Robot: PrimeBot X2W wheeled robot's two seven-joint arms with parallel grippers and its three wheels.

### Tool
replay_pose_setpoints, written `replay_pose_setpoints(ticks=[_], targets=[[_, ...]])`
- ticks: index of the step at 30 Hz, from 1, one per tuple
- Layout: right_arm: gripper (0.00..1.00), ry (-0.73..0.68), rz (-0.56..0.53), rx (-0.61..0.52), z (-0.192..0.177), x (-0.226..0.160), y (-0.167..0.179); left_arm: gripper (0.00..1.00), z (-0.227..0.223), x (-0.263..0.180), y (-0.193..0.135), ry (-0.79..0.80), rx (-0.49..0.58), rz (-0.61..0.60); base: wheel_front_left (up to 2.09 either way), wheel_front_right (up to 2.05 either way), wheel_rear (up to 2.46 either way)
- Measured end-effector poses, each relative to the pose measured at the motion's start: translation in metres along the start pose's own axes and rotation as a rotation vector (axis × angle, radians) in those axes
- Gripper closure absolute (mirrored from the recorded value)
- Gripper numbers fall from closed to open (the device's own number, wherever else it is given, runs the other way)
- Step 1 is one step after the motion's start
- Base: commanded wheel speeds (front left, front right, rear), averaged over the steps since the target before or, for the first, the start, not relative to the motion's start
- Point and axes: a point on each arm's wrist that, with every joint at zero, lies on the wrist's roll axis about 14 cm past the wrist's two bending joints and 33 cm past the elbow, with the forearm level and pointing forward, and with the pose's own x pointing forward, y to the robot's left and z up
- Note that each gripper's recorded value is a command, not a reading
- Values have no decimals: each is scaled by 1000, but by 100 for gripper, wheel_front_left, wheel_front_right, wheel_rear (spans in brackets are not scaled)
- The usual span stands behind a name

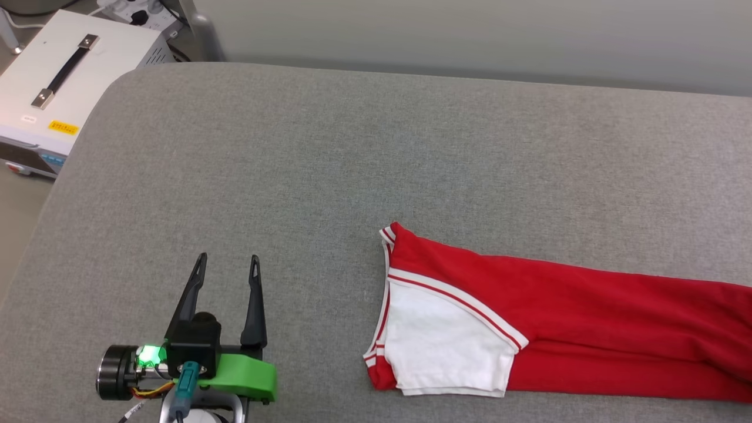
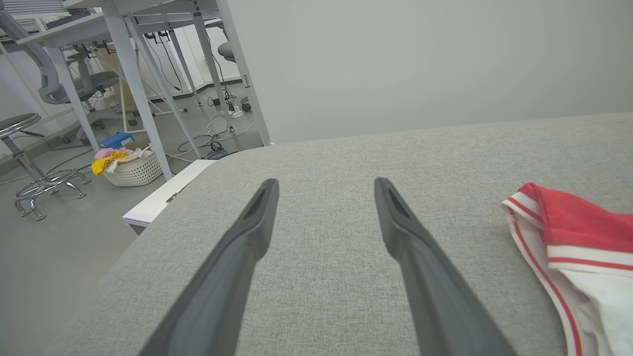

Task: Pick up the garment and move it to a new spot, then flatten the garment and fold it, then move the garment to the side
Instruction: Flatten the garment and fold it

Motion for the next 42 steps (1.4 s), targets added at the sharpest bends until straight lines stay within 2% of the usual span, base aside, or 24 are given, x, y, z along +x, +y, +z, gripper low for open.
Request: replay_pose_setpoints(ticks=[6, 12, 17, 31, 42], targets=[[100, -70, 187, 49, 19, -16, 52, 0, 2, -4, -1, -5, -3, -9, 0, 0, 0], [100, -110, 366, 4, 36, -29, 111, 0, 0, -4, -5, -1, -2, -21, 0, 0, 0], [100, -69, 482, -72, 36, -23, 158, 0, -6, -4, -8, 18, -10, -23, 0, 0, 0], [100, 51, 698, -300, 37, 12, 263, 0, -20, 5, -6, 61, -14, -4, 0, 0, 0], [100, 146, 766, -388, 10, 42, 306, 0, -27, 13, -4, 79, -8, 6, 0, 0, 0]])
